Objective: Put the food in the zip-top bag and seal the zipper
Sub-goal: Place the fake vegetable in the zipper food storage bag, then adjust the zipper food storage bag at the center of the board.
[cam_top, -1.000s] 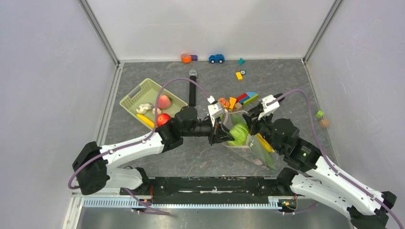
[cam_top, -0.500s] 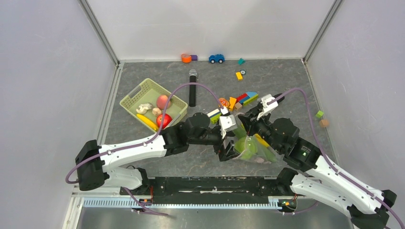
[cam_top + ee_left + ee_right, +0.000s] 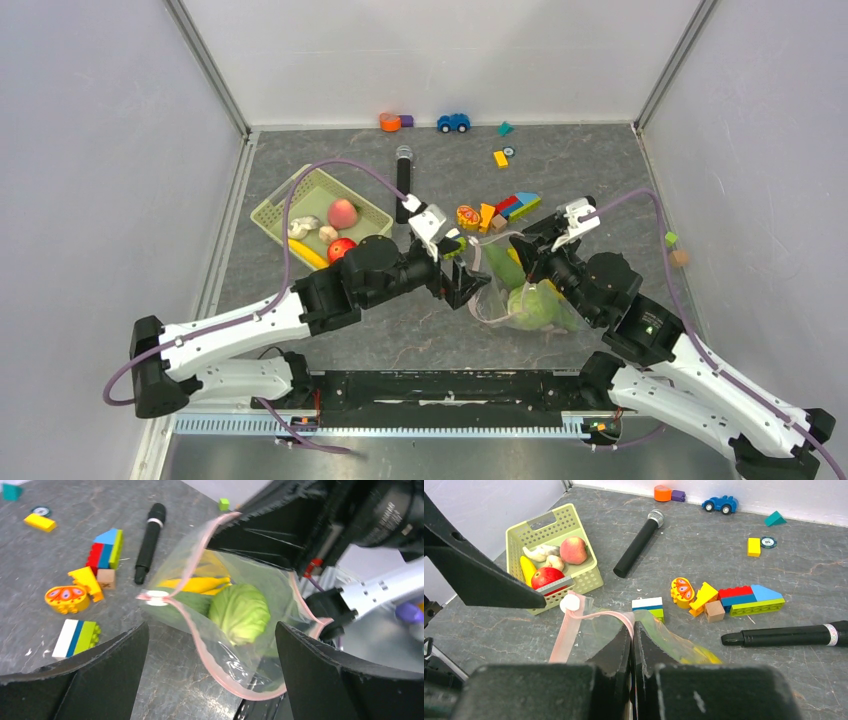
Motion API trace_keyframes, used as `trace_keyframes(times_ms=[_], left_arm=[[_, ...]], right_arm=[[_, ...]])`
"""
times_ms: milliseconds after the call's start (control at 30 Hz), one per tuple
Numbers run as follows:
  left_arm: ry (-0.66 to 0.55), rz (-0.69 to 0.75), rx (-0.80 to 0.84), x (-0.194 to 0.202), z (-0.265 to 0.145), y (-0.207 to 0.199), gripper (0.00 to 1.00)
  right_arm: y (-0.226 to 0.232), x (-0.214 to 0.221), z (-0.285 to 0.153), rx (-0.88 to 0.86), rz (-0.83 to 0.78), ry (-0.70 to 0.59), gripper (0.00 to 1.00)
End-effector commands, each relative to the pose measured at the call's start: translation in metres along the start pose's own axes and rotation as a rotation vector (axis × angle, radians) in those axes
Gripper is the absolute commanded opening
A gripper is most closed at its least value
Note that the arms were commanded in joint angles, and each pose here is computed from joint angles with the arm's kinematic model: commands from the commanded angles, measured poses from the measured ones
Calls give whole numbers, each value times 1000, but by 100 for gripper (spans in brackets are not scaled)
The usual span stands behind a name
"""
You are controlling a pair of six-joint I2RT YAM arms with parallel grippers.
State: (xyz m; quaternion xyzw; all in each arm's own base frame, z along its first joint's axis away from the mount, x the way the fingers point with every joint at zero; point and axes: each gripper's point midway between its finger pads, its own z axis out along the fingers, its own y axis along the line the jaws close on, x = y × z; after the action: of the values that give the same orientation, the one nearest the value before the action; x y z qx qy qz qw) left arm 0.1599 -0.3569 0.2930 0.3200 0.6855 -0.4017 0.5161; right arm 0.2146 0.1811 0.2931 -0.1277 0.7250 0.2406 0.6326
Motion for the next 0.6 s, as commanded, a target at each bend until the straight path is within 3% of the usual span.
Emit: trace_keyframes(times_ms=[0,133,233,267,300,333,433,567], left_arm=[[16,-166,-207,19,2,31,100],[53,-241,-142,34,18,17,100],[148,-246,-83,49,27,3,100],[166,-249,-60,52,29,-1,95],[180,-245,-38,54,30,-5,86],[186,-239,-38,56,31,-4,68],[171,-220,-153,50,26,15,4],[77,-178,-273,18,9,36,2]], right_arm=[[5,-27,-2,-16,34,-95,7],[6,-34,-2,-20,45,-114,7],[5,-37,-1,-12,47,-122,7],[4,-38,-1,-5,45,-123,8],[3,-38,-1,4,43,-122,9],[1,-36,0,14,41,-119,11],[-6,-29,-2,47,1,-75,16],[-20,-7,-10,110,-97,97,28]])
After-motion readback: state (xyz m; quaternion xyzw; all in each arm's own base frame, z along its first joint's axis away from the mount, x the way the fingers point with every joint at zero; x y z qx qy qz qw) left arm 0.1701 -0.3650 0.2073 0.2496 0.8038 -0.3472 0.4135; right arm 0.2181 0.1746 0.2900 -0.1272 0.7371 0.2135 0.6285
